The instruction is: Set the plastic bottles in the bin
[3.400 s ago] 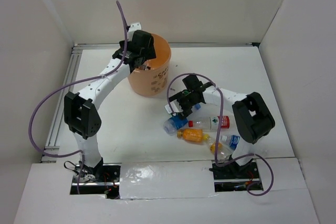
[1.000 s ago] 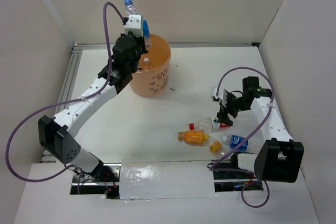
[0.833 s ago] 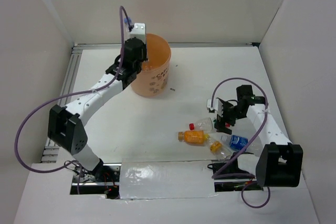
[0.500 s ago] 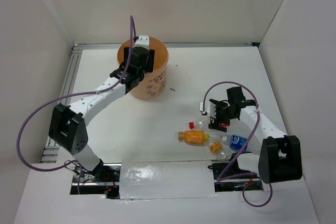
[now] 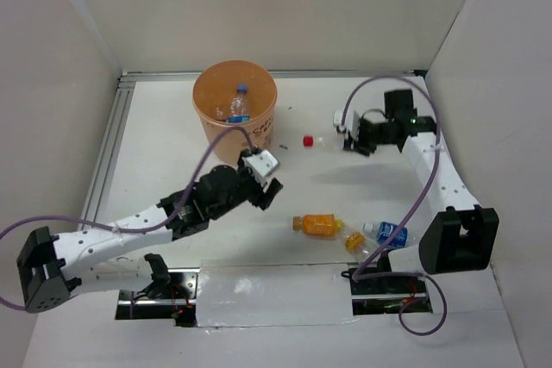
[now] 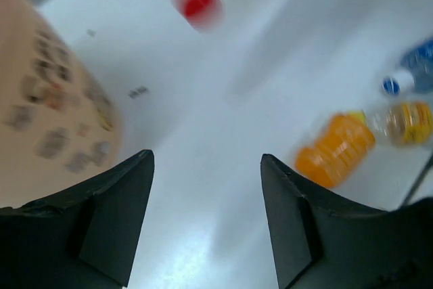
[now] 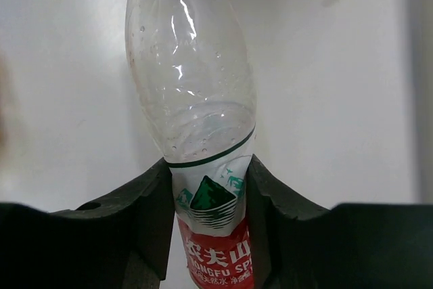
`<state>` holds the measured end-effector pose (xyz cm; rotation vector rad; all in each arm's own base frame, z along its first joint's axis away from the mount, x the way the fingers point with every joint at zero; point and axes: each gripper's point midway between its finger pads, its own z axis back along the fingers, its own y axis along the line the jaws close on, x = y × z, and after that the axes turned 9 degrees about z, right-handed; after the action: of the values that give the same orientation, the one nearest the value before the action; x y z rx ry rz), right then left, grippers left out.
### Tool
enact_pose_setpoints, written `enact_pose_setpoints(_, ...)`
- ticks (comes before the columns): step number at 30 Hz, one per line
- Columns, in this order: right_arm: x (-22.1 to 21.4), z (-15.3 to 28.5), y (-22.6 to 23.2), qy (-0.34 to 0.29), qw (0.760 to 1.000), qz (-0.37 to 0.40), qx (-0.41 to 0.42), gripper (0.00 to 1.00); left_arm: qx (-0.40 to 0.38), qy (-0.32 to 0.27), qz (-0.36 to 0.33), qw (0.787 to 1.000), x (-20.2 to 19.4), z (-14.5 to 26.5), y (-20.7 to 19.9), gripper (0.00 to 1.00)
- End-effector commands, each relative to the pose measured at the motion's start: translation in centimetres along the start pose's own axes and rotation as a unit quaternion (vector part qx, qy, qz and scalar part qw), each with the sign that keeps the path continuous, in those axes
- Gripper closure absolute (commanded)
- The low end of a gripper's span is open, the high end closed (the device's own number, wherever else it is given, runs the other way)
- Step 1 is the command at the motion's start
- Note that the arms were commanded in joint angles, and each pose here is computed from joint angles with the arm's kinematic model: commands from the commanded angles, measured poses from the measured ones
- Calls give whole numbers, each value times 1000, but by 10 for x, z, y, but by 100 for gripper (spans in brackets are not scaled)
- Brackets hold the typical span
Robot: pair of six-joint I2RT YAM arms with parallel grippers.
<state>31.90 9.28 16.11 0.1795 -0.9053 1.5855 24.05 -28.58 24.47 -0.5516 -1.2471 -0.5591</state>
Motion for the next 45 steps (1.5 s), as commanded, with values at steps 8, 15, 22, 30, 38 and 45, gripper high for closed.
enact_pose_setpoints(8, 229, 25, -196, -269, 956, 11, -121, 76, -122, 68, -80, 987, -93, -57, -98, 22)
enact_pose_setpoints(15, 332, -50, -207, -366, 930, -21, -29, 65, -138, 96, -119, 979, -124, -86, -114, 20)
enact_pose_setpoints(22, 337, -88, -190, -359, 929, -94, 4, 0, -129, 126, -136, 974, -151, -102, -116, 21)
enact_pose_setpoints(30, 224, -3, -215, -274, 940, -197, -61, 0, -158, 186, -155, 957, -196, -110, -124, 54)
enact_pose_setpoints(38, 53, 70, -138, -110, 959, -235, -114, 23, -101, 124, -105, 981, -128, -108, -113, 100)
enact_pose_setpoints(45, -39, 79, -5, 71, 957, -275, -51, 67, -2, -39, -21, 999, 46, -77, -45, 100)
